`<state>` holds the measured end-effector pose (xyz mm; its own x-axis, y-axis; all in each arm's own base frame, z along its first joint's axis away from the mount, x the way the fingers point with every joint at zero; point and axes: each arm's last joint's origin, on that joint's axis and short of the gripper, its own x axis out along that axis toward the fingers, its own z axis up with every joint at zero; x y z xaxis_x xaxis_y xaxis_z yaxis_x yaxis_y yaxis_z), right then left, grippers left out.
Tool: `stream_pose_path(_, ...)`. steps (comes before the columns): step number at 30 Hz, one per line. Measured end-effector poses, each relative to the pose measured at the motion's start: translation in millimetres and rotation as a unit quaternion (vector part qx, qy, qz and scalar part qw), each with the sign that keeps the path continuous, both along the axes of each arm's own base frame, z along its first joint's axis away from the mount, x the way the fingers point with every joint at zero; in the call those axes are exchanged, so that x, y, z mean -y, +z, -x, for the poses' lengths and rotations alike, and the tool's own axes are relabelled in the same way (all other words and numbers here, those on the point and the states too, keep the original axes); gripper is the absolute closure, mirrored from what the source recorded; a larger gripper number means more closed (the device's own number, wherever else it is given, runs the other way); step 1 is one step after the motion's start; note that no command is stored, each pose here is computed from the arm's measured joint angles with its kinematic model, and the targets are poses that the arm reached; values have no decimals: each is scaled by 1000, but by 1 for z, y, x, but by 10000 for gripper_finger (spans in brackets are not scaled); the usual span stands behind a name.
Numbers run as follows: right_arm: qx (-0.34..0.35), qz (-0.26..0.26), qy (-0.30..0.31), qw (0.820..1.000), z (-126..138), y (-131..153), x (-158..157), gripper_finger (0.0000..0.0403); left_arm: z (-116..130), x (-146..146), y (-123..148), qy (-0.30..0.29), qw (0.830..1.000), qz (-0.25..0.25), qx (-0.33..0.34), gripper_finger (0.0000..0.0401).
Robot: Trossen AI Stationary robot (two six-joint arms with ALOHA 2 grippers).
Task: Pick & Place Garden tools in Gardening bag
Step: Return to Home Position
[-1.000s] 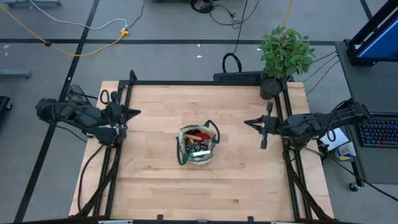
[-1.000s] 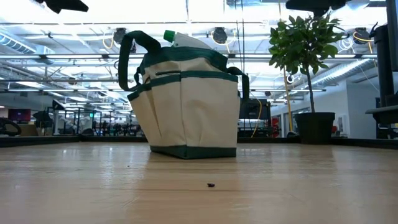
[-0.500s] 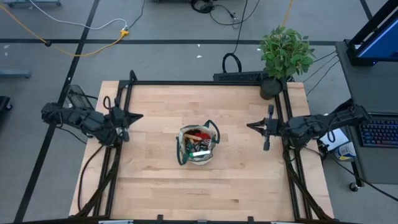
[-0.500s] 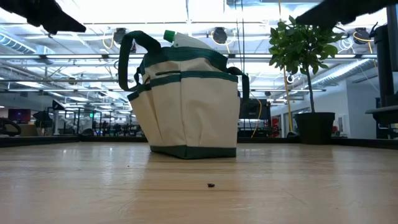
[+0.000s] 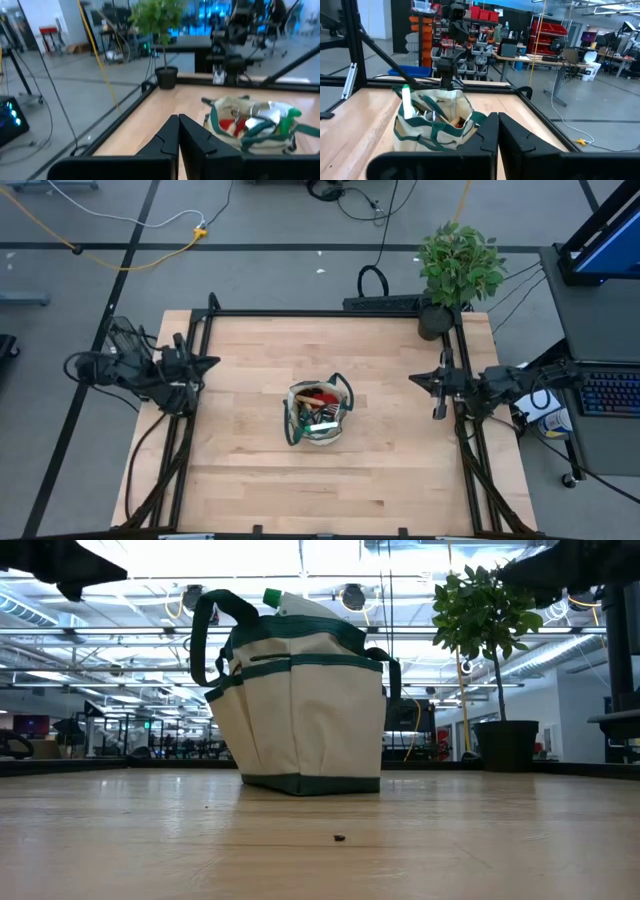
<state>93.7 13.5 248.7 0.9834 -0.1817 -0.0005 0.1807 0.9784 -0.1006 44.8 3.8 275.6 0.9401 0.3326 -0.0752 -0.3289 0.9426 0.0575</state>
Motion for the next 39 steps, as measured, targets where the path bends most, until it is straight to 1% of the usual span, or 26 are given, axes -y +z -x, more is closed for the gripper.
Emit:
stream_pose_path(3, 3, -3, 0, 1000, 3, -8, 1, 403, -6, 2, -11, -2, 1000, -12, 26, 385)
stream_pose_path(5, 7, -10, 0, 1000, 4, -12, 1, 403, -11, 4, -19, -2, 999, -9, 40, 391)
stream_pose_path(9, 14, -19, 0, 1000, 6, -15, 2, 403, -20, 7, -34, -3, 999, -19, 33, 396)
stream_pose_path(13, 25, -21, 0, 999, 9, -15, 3, 403, -23, 8, -41, -3, 999, -22, 26, 386)
stream_pose_path(19, 33, -24, -4, 999, 12, -23, 4, 403, -28, 9, -53, -3, 1000, -21, 12, 397)
stream_pose_path(23, 36, -28, -19, 999, 12, -30, 4, 403, -30, 10, -58, -1, 1000, -25, 17, 387)
stream_pose_path(27, 38, -33, -24, 998, 12, -35, 5, 403, -35, 12, -62, -1, 999, -32, 40, 397)
stream_pose_path(31, 43, -40, -58, 997, 11, -44, 6, 403, -38, 13, -68, -2, 998, -42, 44, 390)
stream_pose_path(37, 40, -37, -55, 997, 7, -55, 5, 403, -38, 13, -68, -2, 998, -39, 45, 398)
stream_pose_path(39, 38, -29, -49, 998, 6, -58, 4, 403, -38, 13, -68, -9, 998, -39, 45, 394)
